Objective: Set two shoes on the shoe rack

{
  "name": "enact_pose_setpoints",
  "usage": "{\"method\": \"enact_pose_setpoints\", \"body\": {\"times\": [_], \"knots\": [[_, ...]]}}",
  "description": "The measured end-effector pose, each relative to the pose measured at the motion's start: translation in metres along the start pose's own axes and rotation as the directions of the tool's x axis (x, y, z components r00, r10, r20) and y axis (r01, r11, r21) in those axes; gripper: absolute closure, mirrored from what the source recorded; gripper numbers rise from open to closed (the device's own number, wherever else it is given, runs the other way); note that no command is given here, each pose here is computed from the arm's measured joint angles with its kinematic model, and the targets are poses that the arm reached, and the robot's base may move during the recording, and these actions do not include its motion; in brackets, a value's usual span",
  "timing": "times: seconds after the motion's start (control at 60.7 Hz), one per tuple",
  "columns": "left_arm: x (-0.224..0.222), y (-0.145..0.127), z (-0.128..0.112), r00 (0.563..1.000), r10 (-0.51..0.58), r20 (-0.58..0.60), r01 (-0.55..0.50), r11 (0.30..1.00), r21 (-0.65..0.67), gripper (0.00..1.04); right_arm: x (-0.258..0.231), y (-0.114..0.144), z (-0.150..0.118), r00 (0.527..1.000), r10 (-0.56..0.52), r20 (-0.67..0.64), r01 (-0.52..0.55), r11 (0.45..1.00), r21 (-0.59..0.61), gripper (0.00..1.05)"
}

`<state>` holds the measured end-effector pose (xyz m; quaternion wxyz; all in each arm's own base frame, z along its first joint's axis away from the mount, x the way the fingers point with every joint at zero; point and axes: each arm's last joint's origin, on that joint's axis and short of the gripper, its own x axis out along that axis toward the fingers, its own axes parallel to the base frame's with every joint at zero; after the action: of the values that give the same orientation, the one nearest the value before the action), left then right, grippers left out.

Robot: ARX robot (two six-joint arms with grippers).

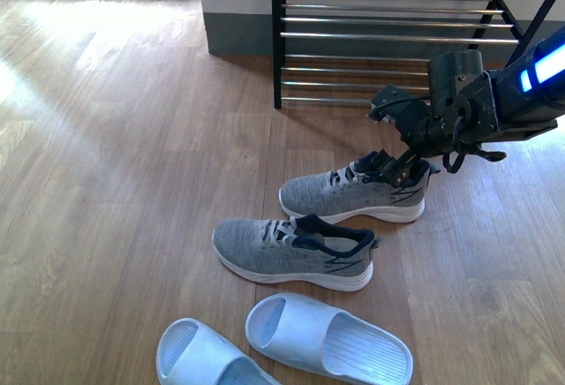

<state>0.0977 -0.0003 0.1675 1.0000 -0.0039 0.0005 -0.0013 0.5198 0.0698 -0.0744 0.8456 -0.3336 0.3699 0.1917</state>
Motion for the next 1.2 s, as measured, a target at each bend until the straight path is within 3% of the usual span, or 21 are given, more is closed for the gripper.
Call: {"method": "enact_pose_setpoints", "body": {"times": [0.165,0.478,1.071,1.12,1.203], "knots": [[0.000,0.000,0.000,1.000,0.000,0.000,0.000,1.000,0.000,0.09,0.012,-0.003,-0.011,0.992,0.040,-0.117,-0.049,0.996,-0.071,0.09],[0.000,0.000,0.000,1.000,0.000,0.000,0.000,1.000,0.000,0.09,0.020,-0.001,-0.012,0.990,0.091,-0.109,-0.098,0.993,-0.059,0.09],[0.000,0.000,0.000,1.000,0.000,0.000,0.000,1.000,0.000,0.09,0.026,0.026,-0.021,0.967,0.193,-0.169,-0.208,0.975,-0.075,0.98],[0.000,0.000,0.000,1.000,0.000,0.000,0.000,1.000,0.000,0.09,0.025,0.028,-0.022,0.967,0.193,-0.164,-0.207,0.975,-0.076,1.04],[0.000,0.000,0.000,1.000,0.000,0.000,0.000,1.000,0.000,0.09,0.020,0.029,-0.020,0.973,0.188,-0.134,-0.196,0.979,-0.051,1.03]]}}
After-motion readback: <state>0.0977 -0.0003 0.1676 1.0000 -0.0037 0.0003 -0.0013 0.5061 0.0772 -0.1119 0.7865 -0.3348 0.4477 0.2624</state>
